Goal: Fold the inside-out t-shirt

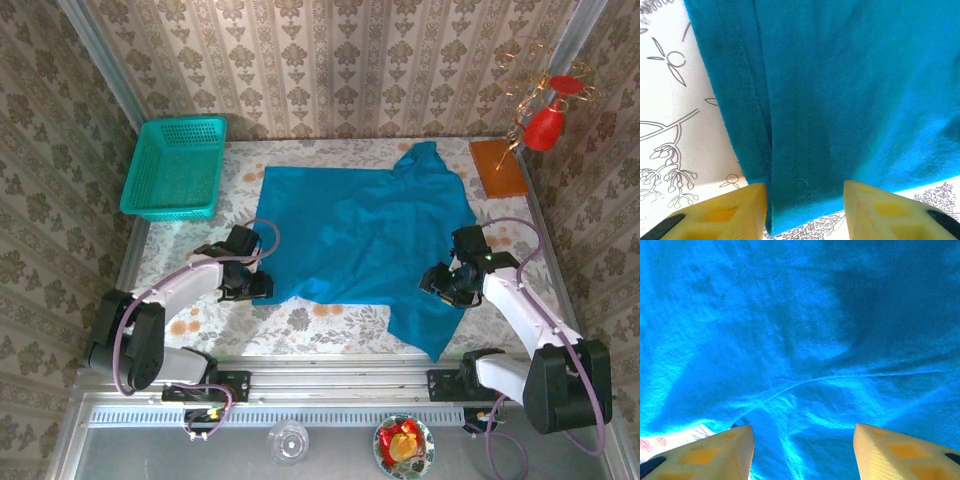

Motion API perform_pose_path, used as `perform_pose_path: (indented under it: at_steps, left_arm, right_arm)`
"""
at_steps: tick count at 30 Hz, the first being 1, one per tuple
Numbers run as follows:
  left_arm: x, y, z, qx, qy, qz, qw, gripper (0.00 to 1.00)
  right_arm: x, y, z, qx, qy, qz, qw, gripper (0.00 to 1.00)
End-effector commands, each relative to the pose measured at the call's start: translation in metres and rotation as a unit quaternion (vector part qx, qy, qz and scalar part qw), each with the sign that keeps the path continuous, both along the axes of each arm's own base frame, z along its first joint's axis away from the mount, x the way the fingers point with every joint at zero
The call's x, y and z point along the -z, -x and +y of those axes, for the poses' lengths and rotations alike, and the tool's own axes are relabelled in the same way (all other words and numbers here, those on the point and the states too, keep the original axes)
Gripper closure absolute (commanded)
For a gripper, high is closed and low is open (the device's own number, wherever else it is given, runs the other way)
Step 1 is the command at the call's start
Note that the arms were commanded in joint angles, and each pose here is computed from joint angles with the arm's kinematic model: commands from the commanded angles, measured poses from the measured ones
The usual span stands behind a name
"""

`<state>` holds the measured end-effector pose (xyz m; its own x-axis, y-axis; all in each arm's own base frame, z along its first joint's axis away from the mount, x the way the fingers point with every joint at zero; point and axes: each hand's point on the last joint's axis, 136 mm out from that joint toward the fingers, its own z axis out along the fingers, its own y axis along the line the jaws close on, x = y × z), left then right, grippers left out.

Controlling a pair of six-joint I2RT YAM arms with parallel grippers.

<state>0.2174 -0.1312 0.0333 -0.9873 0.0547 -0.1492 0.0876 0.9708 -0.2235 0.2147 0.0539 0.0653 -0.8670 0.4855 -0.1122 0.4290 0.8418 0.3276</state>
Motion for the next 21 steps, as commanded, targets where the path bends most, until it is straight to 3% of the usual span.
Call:
perform_pose_path:
  at_steps: [1, 5, 14, 21]
  left_arm:
    - [0.002, 0.002, 0.0, 0.01, -0.003, 0.003, 1.0, 0.57]
    - [0.002, 0.005, -0.003, 0.014, 0.008, 0.01, 1.0, 0.62]
    - [-0.013, -0.004, 0.004, 0.006, -0.002, -0.023, 1.0, 0.98]
    - [-0.044, -0.021, 0.018, -0.034, 0.011, -0.076, 0.996, 1.0]
  right_arm:
    - [-0.001, 0.008, 0.002, 0.007, -0.006, 0.007, 1.0, 0.44]
    - [-0.004, 0.011, -0.005, 0.027, 0.01, 0.008, 1.0, 0.44]
    - [0.001, 0.035, -0.039, 0.159, 0.075, 0.042, 0.983, 0.46]
    - [0.013, 0.066, -0.05, 0.192, 0.116, 0.092, 0.97, 0.53]
